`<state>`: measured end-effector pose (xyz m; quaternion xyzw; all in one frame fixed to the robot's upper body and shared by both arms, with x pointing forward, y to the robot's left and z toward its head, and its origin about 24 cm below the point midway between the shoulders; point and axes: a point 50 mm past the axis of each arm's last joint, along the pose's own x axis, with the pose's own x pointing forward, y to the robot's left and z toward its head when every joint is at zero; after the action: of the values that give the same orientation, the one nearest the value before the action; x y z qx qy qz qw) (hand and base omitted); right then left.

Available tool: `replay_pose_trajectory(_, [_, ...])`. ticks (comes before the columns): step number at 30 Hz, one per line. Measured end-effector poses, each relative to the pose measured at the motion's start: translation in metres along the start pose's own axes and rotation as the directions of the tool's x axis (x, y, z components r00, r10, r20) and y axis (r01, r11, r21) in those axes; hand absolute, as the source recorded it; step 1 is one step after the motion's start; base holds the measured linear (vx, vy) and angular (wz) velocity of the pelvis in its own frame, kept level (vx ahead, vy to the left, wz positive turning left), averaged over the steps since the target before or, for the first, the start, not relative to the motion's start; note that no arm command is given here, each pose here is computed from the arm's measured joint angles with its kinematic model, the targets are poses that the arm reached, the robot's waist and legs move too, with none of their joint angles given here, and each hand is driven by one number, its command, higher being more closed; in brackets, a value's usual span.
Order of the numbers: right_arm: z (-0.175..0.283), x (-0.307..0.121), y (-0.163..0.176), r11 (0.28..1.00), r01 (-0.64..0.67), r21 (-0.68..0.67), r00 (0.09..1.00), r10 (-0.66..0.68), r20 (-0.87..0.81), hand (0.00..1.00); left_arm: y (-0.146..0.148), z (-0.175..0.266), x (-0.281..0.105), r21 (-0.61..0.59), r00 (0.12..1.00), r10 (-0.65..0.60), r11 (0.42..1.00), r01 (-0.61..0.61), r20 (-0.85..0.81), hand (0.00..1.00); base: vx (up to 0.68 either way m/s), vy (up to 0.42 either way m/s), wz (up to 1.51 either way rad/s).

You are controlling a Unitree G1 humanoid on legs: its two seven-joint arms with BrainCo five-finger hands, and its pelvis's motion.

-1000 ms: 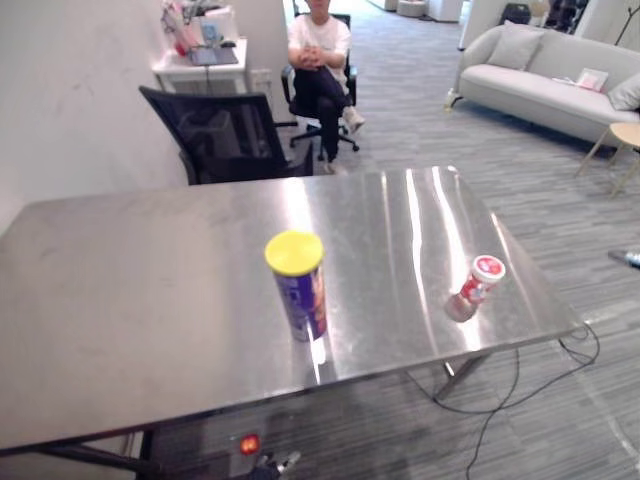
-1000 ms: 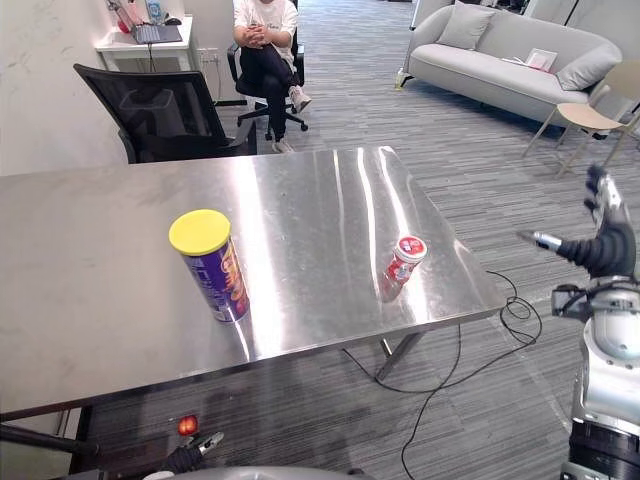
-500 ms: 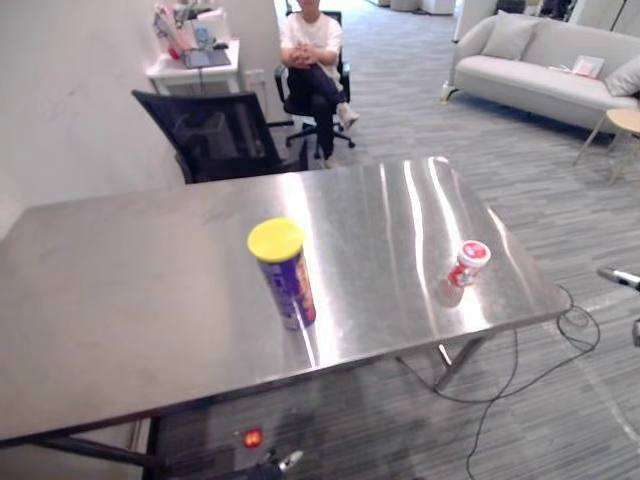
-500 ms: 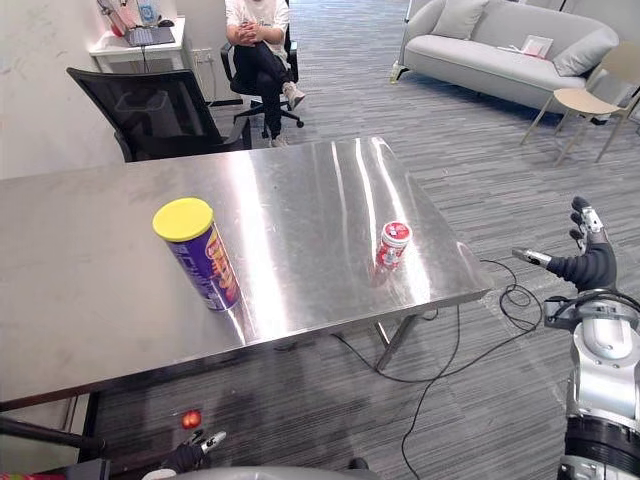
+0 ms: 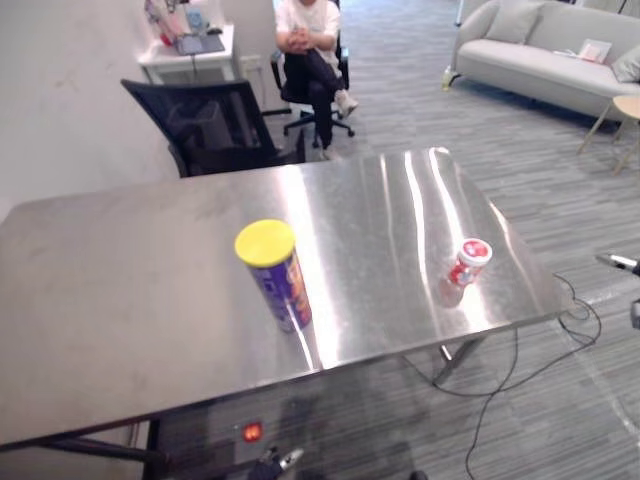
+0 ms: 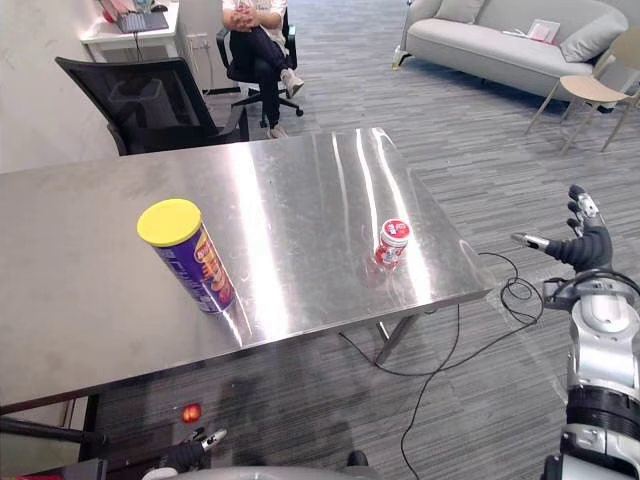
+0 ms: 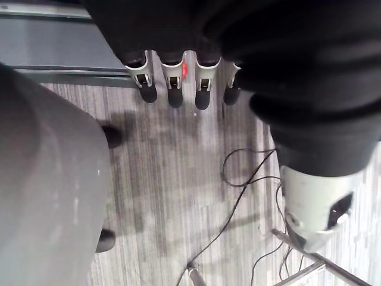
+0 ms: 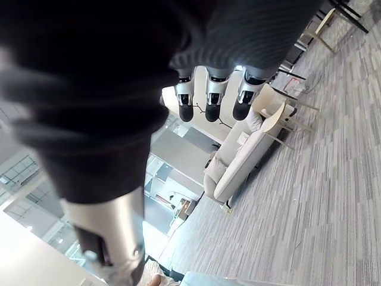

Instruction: Put the gum and the chips on the shelf.

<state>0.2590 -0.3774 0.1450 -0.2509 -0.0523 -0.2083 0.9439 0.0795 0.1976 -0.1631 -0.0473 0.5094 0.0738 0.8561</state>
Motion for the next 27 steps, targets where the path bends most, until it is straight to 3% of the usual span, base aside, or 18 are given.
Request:
replay_pose_trajectory(18, [-0.003, 0.005, 0.019, 0.997, -0.077, -0.010, 0.997, 0.077, -0.018, 0.00, 0.001, 0.010, 0.001, 0.005, 0.999, 0.000, 1.000, 0.000, 0.044, 0.00, 0.01, -0.003, 0.06])
replay_pose_trajectory(27, [-0.004, 0.003, 0.038, 0.984, -0.179, -0.028, 0.984, 0.178, -0.027, 0.00, 0.001, 0.015, 0.002, 0.008, 0.998, -0.002, 1.000, 0.001, 0.062, 0.00, -0.02, -0.008, 0.00])
